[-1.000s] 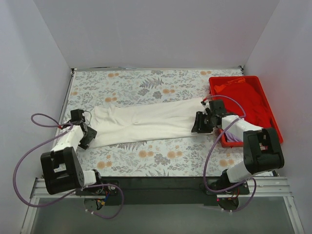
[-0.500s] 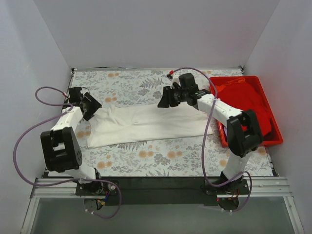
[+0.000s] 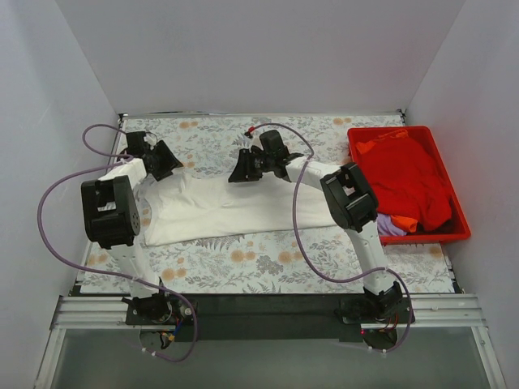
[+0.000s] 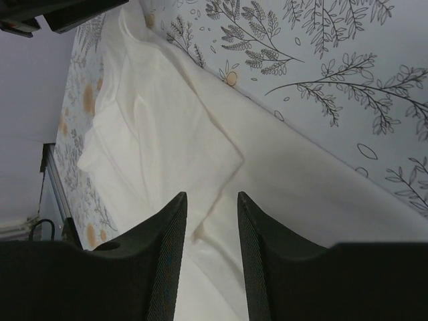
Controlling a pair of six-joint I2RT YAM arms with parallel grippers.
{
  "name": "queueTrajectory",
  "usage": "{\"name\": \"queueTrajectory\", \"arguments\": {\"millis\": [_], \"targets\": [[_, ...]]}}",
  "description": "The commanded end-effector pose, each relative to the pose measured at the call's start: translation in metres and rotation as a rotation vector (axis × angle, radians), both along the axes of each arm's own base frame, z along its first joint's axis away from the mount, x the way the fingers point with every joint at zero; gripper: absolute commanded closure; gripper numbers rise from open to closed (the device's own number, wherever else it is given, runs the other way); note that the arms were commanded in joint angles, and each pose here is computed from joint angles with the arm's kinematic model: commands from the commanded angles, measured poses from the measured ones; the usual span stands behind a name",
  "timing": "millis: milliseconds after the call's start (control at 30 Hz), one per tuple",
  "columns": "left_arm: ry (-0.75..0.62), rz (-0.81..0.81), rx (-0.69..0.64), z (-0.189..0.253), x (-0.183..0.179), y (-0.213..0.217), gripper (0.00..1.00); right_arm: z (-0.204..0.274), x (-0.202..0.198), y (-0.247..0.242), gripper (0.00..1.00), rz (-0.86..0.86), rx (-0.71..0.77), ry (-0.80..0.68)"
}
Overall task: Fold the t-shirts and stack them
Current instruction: Fold the tshirt
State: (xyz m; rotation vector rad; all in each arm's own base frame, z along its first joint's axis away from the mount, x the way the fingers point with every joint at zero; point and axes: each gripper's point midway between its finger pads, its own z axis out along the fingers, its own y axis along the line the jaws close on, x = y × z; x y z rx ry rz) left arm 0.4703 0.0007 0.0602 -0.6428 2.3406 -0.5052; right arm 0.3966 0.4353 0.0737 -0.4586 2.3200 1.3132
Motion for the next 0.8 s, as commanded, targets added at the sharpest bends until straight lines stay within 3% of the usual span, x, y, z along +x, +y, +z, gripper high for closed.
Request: {"name": "queueTrajectory", "arguments": {"millis": [0, 467, 667, 767], "targets": [[-0.062, -0.081, 0.011, 0.01, 0.016, -0.01, 0.5, 0.02, 0.01, 0.027, 0.58, 0.001, 0.1, -0.029], [-0.014, -0.123, 0.024, -0.007, 0.012, -0.03, 0.56, -0.022, 0.016, 0.043, 0.6, -0.023, 0.097, 0.049], [-0.014, -0.119, 0.034, -0.003, 0.011, -0.032, 0.62, -0.021, 0.017, 0.047, 0.7, -0.015, 0.105, 0.046], [-0.016, -0.103, 0.045, 0.001, 0.011, -0.029, 0.64, -0.013, 0.015, 0.047, 0.83, -0.004, 0.111, 0.029]]}}
